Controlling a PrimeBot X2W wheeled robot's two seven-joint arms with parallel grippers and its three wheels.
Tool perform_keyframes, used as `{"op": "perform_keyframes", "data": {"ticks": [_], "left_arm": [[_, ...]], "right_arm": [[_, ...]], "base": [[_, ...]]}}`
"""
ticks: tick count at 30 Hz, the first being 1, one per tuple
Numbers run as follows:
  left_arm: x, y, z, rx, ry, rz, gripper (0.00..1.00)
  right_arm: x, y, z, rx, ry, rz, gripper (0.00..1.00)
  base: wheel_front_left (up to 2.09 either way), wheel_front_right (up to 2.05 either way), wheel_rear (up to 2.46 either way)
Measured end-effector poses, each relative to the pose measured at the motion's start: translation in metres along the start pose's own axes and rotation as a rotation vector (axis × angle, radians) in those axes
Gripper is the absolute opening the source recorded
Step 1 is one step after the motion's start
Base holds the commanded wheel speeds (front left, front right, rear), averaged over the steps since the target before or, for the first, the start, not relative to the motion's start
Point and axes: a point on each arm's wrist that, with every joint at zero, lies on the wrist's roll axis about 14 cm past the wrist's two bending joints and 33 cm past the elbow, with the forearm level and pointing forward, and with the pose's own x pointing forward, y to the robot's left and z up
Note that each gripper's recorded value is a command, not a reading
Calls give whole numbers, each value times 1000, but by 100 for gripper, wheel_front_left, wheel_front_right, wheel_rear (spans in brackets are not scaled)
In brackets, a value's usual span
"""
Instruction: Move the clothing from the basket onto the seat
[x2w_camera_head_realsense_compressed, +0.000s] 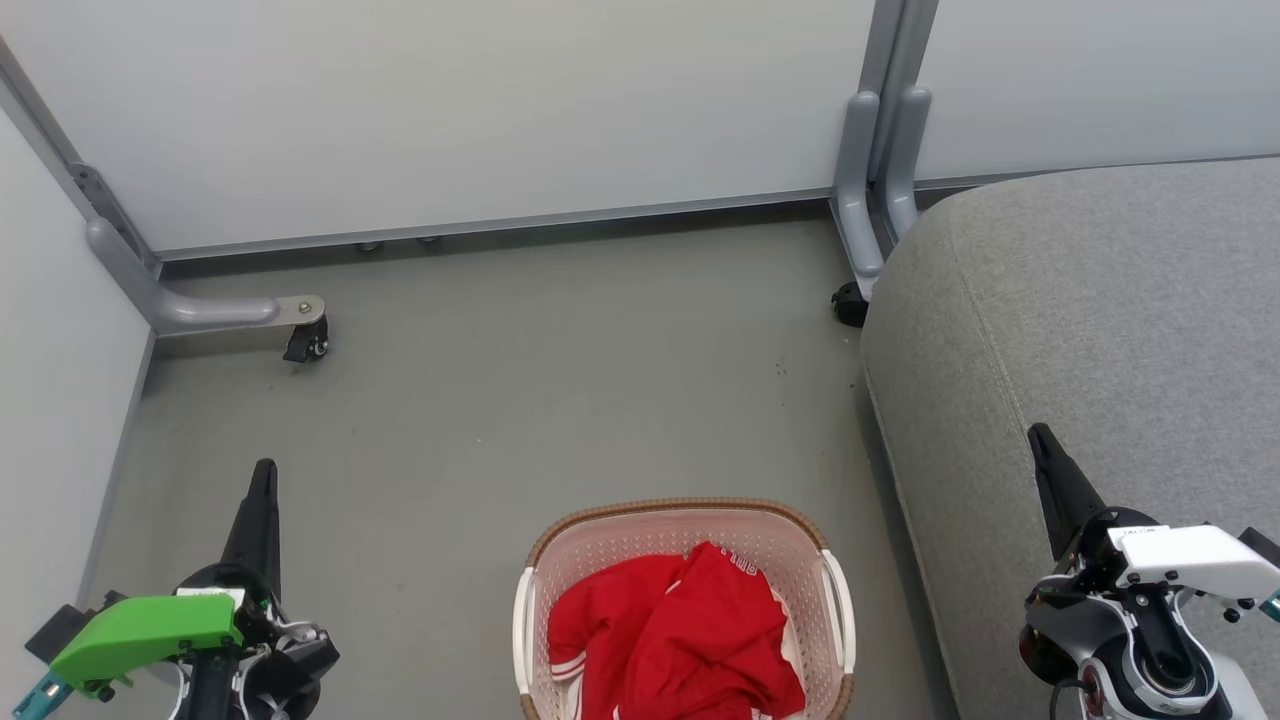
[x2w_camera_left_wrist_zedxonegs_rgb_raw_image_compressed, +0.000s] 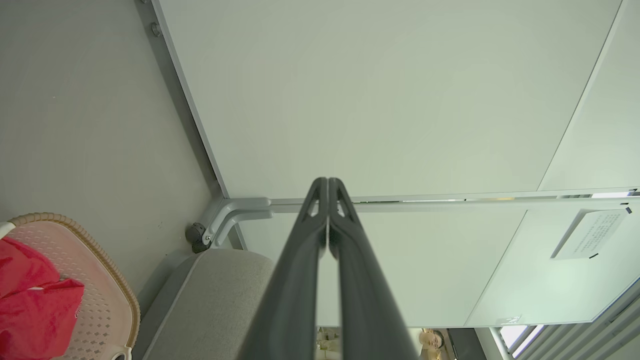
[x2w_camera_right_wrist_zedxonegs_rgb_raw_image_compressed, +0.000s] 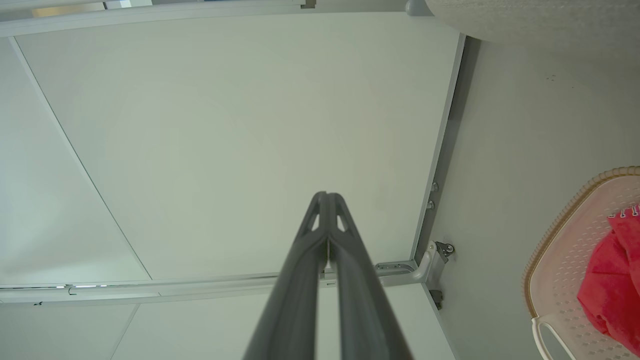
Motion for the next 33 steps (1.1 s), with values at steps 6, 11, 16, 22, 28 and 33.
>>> {"op": "perform_keyframes", "data": {"ticks": [6, 11, 16, 22, 28, 33], "left_arm": [[0, 0, 0, 0, 0, 0, 0], [-6, 15, -1, -8, -2, 45, 100], [-14, 32, -5, -12, 0, 97, 100], [-13, 32, -10, 38, 4, 99, 100], [-11, 24, -9, 174, -3, 77, 100], [-10, 14, -11, 300, 1, 45, 100]], "right_arm": [[0, 0, 0, 0, 0, 0, 0], [-6, -15, -2, 10, -1, -43, 100], [-14, -31, -4, 15, -7, -93, 100], [-14, -32, -4, -53, -15, -97, 100], [-14, -27, -2, -179, -22, -87, 100], [-13, -20, -5, -312, -12, -66, 100]], "base": [[0, 0, 0], [0, 0, 0], [0, 0, 0], [0, 0, 0], [0, 0, 0], [0, 0, 0]]}}
